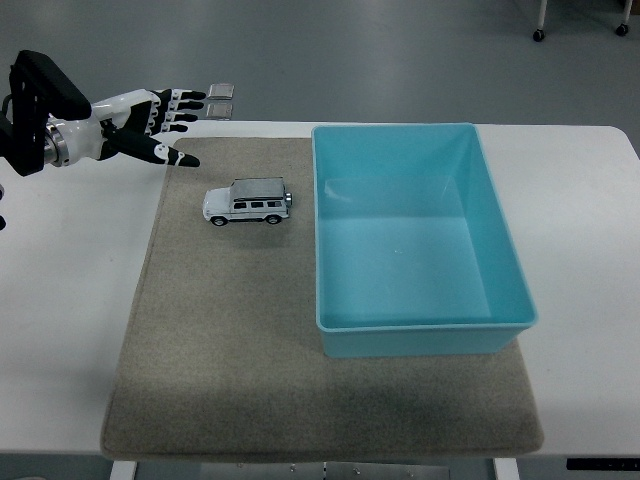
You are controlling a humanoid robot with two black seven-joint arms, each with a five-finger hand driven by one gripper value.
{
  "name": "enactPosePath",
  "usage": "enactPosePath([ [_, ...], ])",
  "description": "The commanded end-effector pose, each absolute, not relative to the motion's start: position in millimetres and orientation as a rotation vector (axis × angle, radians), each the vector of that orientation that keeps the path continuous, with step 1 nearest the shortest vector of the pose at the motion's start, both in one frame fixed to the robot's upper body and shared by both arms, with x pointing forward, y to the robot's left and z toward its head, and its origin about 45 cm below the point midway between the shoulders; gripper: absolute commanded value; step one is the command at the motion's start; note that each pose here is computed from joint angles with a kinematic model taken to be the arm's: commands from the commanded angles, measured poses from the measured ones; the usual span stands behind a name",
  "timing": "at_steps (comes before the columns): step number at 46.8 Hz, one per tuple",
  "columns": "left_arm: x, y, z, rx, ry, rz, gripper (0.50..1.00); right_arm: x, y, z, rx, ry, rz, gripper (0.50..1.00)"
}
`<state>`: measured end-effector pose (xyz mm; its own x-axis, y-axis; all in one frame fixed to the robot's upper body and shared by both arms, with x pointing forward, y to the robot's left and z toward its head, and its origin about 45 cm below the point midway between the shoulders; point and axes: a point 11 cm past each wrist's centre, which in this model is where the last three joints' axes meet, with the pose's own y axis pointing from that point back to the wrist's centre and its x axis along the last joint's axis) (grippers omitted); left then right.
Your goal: Left hand put the white car in the blue box
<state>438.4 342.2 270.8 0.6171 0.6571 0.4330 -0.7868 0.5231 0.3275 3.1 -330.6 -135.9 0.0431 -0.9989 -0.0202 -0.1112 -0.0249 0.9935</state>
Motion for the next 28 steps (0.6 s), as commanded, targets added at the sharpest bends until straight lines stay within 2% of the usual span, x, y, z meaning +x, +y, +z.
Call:
enactPosePath([
  [1,434,331,267,0.574,-0.347,0.832,0.992,3,-331,-136,1.328,-1.249,-1.14,0.936],
  [15,432,298,245,0.706,-0.517,0.755,0.981,3,-331,-136,1.328,-1.249,-1.14,0.936],
  [28,437,266,238,0.721,-0.617,0.719,0.984,3,-331,-136,1.328,-1.249,-1.14,0.936],
])
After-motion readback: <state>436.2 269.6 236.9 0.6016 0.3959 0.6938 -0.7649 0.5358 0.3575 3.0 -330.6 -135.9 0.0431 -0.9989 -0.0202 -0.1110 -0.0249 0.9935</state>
